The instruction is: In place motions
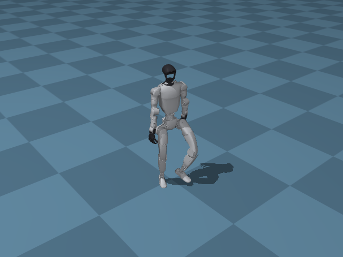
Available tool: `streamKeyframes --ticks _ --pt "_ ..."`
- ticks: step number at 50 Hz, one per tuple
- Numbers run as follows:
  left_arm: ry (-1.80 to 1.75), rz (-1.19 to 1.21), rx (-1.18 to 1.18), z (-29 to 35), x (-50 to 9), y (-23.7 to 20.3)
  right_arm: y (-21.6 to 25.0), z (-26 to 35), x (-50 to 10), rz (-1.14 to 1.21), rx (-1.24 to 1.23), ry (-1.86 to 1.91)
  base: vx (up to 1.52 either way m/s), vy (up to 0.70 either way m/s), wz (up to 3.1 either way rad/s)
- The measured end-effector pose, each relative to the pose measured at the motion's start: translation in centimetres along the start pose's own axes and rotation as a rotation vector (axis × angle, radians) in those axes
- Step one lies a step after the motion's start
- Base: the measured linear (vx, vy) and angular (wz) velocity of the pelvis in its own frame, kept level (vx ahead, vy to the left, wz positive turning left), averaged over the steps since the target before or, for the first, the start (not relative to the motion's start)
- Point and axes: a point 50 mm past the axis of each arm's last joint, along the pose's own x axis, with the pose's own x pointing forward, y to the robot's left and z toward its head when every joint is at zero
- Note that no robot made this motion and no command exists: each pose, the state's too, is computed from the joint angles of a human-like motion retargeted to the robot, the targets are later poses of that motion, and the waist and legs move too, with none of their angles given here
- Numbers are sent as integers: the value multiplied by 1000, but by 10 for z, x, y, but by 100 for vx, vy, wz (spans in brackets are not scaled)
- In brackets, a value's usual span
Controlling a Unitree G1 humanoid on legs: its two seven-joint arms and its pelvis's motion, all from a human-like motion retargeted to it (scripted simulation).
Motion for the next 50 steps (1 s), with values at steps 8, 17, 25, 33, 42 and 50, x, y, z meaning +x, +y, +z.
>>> streamKeyframes --ticks 8,17,25,33,42,50 --pt "136 -72 -37 -46 2 8 -44 104 -42 -252 -237 -387 -8 -7 -48" --pt "154 -84 -65 -55 4 0 -17 109 -39 -136 -222 -461 0 4 4" --pt "-6 -64 -28 -14 4 -4 18 4 5 -22 -148 -144 19 3 7" --pt "-221 -8 111 93 -24 -13 39 -124 8 65 149 313 1 9 79" --pt "-548 -15 111 180 -69 -15 30 -152 0 36 192 418 -11 7 39" --pt "-468 -53 147 149 -47 -30 33 -128 8 36 183 284 12 -2 -36"
